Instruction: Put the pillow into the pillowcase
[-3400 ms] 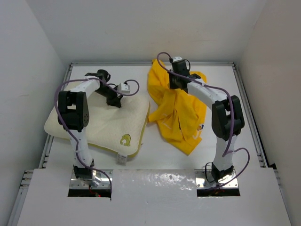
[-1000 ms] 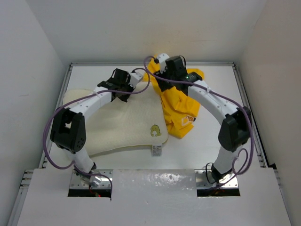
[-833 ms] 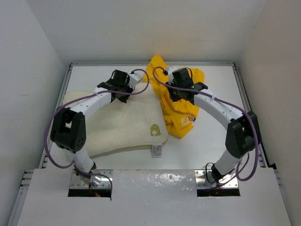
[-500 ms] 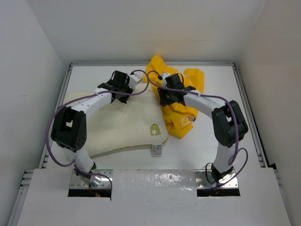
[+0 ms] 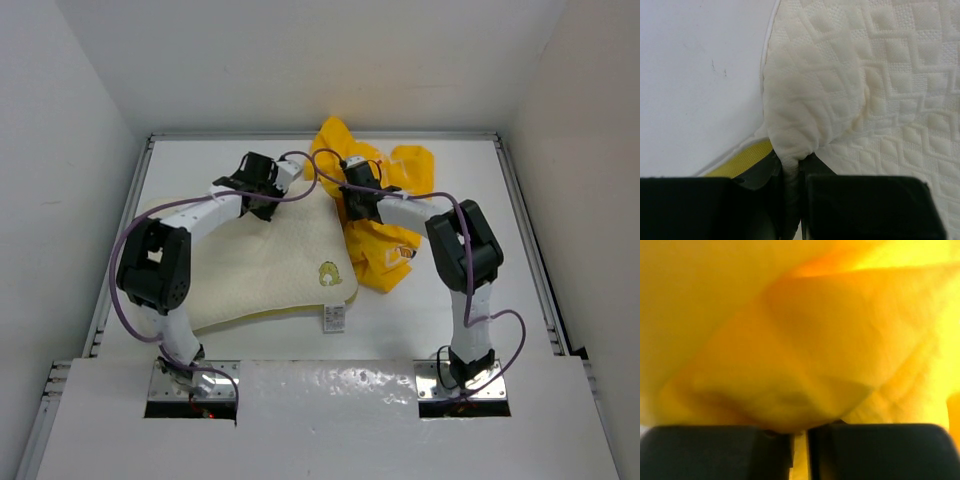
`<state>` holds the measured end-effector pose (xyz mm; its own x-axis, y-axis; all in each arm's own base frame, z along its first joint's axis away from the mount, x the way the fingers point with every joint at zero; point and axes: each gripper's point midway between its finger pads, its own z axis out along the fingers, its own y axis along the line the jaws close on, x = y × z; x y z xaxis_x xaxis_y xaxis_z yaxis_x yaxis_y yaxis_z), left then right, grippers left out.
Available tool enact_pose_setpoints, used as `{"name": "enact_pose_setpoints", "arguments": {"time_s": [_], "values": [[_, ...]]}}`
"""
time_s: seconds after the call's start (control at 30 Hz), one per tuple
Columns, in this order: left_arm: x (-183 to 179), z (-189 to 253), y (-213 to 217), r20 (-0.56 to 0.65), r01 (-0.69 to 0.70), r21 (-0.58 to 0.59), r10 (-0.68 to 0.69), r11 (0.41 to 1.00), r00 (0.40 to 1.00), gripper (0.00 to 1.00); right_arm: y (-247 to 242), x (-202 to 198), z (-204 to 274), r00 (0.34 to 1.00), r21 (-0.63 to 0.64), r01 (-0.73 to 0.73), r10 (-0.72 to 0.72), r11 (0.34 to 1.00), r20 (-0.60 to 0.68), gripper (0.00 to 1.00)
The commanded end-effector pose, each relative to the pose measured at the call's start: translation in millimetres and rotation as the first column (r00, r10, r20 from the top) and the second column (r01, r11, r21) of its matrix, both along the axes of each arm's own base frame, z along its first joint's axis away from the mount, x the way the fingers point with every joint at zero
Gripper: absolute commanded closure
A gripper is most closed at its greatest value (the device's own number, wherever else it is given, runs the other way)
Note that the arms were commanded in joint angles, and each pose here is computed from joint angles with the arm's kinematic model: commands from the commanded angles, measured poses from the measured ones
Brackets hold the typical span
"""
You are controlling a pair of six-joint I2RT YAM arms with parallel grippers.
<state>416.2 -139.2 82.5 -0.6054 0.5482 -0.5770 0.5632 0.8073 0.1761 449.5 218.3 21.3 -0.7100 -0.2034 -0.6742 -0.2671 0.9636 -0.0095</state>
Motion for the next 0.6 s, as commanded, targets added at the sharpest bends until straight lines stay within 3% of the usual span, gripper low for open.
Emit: {"name": "enact_pose_setpoints", "arguments": {"time_s": [0.0,0.2,0.37,0.57], "values": [[18,16,-9,0.051,-0.008,-0.047,0.011,0.999,0.999,1.00,-4,19,31,0.992,0.017,0.072,-0.073,0.997,0.106,0.97],[26,4,-19,0.002,0.012,-0.038,-0.012,0.999,1.000,1.00,-10,-11,72,0.989,0.038,-0.010,0.005,0.999,0.148,1.00],[33,1,-34,-0.062,0.004,-0.068,-0.009,0.998,0.998,1.00,2,-50,87,0.976,0.016,-0.203,0.202,0.979,0.077,1.00],[52,18,-48,-0.032,-0.082,-0.164,0.078,0.983,0.996,1.00,10,-97,102,0.946,0.048,-0.325,0.325,0.945,0.003,1.00]]}}
